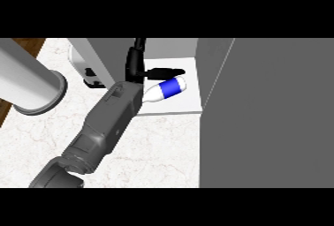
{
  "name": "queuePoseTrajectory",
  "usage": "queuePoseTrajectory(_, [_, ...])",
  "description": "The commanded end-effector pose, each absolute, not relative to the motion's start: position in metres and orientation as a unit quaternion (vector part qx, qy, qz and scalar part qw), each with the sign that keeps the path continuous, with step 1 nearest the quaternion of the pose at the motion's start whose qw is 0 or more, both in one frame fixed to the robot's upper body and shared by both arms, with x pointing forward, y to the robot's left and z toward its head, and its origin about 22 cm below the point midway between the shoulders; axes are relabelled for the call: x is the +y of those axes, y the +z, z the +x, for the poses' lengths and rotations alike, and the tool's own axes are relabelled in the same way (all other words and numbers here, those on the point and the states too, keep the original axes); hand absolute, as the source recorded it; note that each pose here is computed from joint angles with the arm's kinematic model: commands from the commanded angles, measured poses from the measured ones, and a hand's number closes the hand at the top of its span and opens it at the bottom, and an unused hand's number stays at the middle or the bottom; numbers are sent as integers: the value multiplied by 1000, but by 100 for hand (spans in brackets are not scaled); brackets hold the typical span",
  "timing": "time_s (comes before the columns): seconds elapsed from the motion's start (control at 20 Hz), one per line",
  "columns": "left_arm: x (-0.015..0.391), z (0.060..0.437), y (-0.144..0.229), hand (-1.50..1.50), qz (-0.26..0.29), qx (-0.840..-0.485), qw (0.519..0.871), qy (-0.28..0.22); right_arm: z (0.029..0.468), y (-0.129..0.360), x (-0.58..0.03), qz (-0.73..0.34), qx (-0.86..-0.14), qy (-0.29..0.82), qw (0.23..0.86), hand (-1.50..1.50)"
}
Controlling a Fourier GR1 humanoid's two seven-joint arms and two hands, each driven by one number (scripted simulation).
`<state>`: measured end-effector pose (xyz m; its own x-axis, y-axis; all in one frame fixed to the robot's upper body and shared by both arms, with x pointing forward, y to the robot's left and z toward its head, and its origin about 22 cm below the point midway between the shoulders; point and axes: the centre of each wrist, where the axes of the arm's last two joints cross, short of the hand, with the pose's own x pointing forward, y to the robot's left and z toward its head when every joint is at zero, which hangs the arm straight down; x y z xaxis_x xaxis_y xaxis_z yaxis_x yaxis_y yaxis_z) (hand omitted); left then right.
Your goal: Pick up the bottled water, place it into the cabinet and close the cabinet
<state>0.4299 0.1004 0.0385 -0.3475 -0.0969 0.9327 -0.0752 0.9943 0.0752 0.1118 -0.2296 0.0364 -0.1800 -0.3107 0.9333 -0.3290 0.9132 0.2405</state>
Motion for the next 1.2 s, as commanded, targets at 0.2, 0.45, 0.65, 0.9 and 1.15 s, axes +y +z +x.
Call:
queuePoseTrajectory(0.2, [121, 414, 11, -150, 18, -827, 561, 32, 115, 46, -216, 199, -766, -4, 612, -150])
queuePoseTrajectory(0.45, [130, 415, 25, -150, -20, -830, 556, 24, 106, 42, -224, 192, -766, -13, 613, -150])
queuePoseTrajectory(0.65, [112, 388, 7, -150, -58, -822, 565, 36, 103, 56, -225, 185, -768, -9, 612, -150])
queuePoseTrajectory(0.9, [113, 365, 7, -150, -99, -813, 572, 45, 94, 44, -231, 186, -761, -8, 622, -150])
queuePoseTrajectory(1.15, [115, 329, 18, -150, -126, -815, 563, 49, 97, 51, -226, 182, -765, -12, 617, -150])
